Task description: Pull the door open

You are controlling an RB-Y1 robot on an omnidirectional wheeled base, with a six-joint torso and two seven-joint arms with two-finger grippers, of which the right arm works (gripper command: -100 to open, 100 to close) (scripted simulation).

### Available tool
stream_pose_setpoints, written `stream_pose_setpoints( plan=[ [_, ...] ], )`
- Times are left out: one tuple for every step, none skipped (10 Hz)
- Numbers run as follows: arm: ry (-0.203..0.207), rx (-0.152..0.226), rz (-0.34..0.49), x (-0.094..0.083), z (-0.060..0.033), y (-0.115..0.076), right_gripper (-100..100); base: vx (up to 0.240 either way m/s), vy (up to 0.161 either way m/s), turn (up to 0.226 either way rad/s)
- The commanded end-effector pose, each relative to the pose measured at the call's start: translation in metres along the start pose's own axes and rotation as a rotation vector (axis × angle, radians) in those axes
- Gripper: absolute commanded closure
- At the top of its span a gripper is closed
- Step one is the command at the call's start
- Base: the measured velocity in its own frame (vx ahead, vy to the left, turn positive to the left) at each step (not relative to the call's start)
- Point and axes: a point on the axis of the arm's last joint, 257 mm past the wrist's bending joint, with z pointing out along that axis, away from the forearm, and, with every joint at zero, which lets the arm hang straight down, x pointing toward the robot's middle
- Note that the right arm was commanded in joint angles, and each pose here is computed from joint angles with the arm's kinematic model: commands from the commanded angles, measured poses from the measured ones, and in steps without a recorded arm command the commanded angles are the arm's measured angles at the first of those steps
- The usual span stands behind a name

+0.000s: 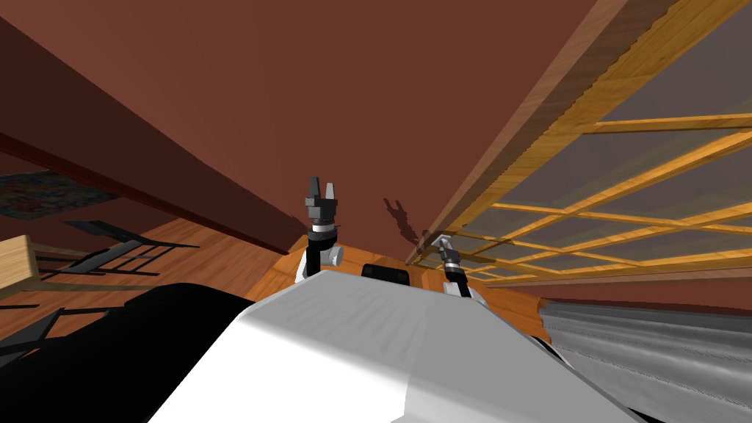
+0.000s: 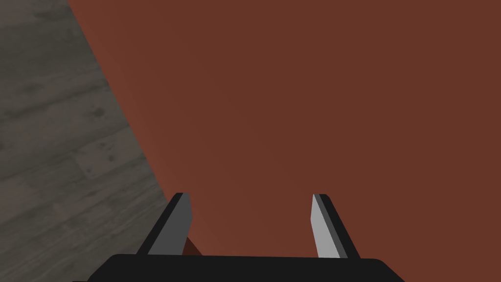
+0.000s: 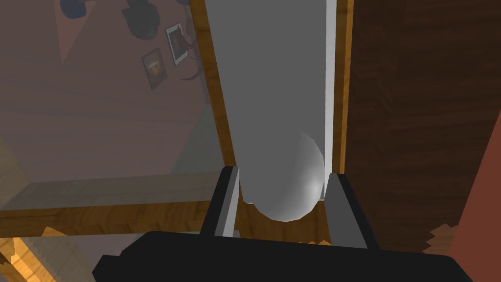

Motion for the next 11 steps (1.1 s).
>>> stream_pose_setpoints(
  plan=[
    [0.002,0.003,0.047,0.0014,-0.0005,0.0006,100,-0.022,-0.01,0.024],
    [0.002,0.004,0.073,0.0013,-0.0004,0.0005,100,-0.023,-0.013,0.032],
    [0.001,0.006,0.102,0.0011,-0.0002,0.0004,100,-0.026,-0.013,0.033],
    [0.0,0.007,0.134,0.001,0.0,0.0002,100,-0.031,-0.016,0.044],
    [-0.002,0.009,0.164,0.0008,0.0003,0.0001,100,-0.031,-0.015,0.043],
    [-0.002,0.009,0.171,0.0008,0.0003,0.0001,100,-0.022,-0.008,0.012],
    [-0.003,0.011,0.206,0.0006,0.0005,0.0,100,-0.023,-0.006,0.023],
    [-0.004,0.013,0.238,0.0004,0.0007,-0.0002,100,-0.036,-0.013,0.042],
    [-0.005,0.015,0.268,0.0003,0.0009,-0.0003,100,-0.041,-0.02,0.046],
    [-0.005,0.015,0.277,0.0003,0.0009,-0.0003,100,-0.022,-0.014,0.017],
    [-0.007,0.017,0.318,0.0001,0.0012,-0.0005,100,-0.021,-0.013,0.031]
  ],
)
